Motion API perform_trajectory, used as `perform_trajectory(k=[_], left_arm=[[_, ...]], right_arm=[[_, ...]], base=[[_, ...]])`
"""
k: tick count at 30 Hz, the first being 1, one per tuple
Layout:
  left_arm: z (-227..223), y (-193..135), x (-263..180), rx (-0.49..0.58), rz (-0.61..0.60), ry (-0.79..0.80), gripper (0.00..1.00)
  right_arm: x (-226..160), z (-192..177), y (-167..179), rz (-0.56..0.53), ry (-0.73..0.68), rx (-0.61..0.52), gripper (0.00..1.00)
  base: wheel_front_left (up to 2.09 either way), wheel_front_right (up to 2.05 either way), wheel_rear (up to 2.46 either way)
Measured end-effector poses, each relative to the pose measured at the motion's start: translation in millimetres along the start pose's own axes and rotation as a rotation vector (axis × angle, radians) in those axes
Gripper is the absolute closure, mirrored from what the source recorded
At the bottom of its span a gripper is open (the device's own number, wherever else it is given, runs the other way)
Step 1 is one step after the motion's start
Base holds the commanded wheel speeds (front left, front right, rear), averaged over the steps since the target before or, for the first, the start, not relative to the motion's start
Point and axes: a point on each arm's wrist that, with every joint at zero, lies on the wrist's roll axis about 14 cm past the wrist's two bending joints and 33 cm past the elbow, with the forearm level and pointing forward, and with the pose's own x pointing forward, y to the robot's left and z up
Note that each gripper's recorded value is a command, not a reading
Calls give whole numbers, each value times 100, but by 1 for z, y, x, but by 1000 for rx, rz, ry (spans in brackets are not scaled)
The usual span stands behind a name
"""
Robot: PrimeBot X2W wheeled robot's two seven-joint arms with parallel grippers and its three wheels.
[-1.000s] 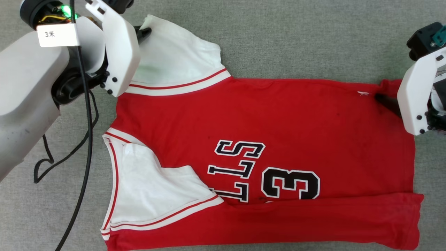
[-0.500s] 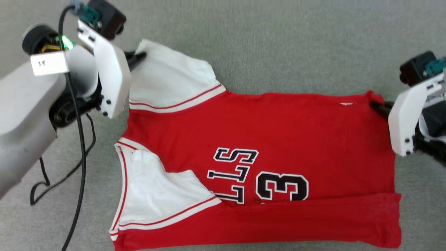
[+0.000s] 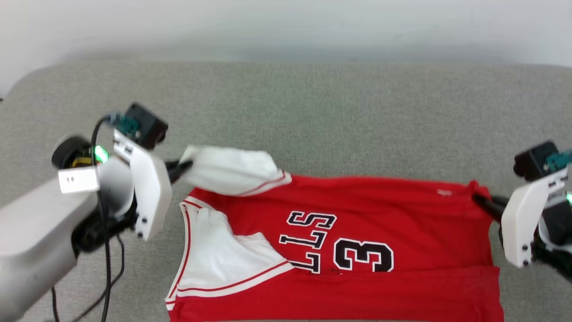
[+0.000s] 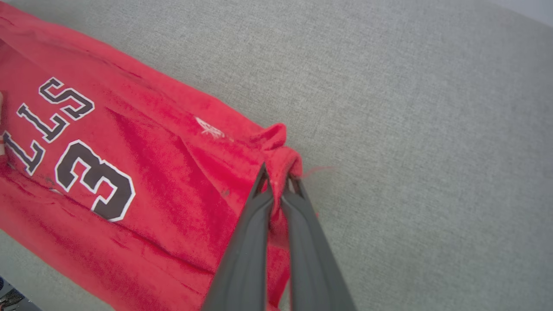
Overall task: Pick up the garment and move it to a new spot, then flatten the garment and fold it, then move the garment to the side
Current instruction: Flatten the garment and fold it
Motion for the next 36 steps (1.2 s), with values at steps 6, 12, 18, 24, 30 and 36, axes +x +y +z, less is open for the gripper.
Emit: perform_trajectory(k=[6, 12, 18, 24, 30, 36], left_arm=[[-31, -13, -26, -57, 28, 18, 100], [-68, -38, -39, -147, 16, 52, 100], [-104, -50, -40, -214, 14, 113, 100], [-134, -60, -30, -288, -2, 178, 100], [-157, -65, -17, -350, -14, 220, 100], [-159, -59, -12, -375, 27, 183, 49]], right_arm=[[-17, -18, 11, 14, -2, 28, 100], [-26, -42, 23, 38, 22, 60, 100], [-31, -65, 31, 55, 62, 96, 100], [-29, -87, 32, 51, 117, 141, 100], [-22, -110, 33, 43, 185, 186, 100], [-20, -111, 33, 28, 150, 217, 49]], base=[[0, 0, 0], [0, 0, 0], [0, 0, 0], [0, 0, 0], [0, 0, 0], [0, 0, 0]])
